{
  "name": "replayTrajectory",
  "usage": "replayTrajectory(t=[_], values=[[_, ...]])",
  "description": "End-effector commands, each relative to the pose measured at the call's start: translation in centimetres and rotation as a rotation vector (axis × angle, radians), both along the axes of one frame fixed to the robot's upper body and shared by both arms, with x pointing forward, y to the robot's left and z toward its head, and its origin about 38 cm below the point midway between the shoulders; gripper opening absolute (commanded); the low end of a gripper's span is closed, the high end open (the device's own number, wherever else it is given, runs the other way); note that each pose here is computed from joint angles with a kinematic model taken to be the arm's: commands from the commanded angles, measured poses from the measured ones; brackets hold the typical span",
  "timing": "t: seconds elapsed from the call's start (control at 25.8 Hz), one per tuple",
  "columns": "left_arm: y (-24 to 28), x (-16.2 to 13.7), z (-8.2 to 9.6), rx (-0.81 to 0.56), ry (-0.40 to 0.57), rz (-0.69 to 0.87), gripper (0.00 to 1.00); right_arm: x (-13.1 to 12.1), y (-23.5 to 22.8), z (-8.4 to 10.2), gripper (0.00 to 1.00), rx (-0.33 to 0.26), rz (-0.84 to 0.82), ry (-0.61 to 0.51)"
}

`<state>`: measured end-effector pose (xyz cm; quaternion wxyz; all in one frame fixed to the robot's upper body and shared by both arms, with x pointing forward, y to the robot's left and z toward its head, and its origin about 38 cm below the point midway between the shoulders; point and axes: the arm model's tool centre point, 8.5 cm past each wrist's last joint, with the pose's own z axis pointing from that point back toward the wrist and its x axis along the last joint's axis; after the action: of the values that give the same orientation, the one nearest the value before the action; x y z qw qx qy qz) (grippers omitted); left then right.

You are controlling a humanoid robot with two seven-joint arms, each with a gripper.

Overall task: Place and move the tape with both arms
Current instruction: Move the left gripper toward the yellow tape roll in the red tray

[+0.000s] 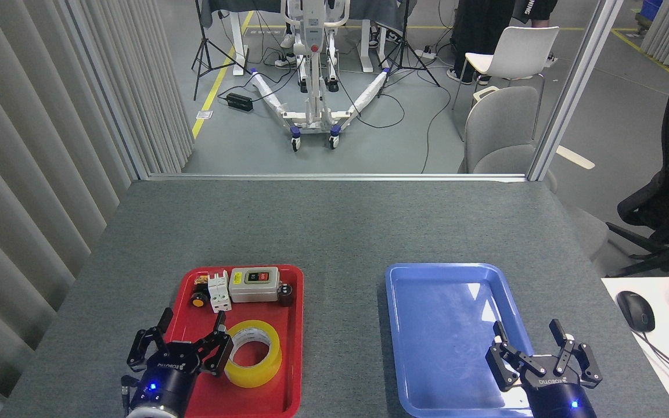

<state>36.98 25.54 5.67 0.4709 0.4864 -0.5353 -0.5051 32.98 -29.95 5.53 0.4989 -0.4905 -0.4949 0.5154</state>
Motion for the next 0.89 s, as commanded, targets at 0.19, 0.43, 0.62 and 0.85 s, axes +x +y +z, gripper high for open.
replayTrajectory(t=[0.19, 0.43, 0.62, 0.85], values=[[0.5, 0.0, 0.4, -0.018, -0.011, 0.019, 1.00, 0.0, -0.1, -0.4, 1.00, 0.001, -0.002, 0.011], [0.5, -0.1, 0.5, -0.017, -0.012, 0.010, 1.00, 0.0, -0.1, -0.3, 1.00, 0.002, -0.002, 0.010], [0.7, -0.1, 0.7, -0.013, -0.011, 0.015, 1.00, 0.1, -0.1, -0.3, 1.00, 0.002, -0.002, 0.008], [0.6, 0.2, 2.6, -0.087, -0.062, 0.071, 1.00, 0.1, -0.1, -0.3, 1.00, -0.002, 0.000, 0.007]])
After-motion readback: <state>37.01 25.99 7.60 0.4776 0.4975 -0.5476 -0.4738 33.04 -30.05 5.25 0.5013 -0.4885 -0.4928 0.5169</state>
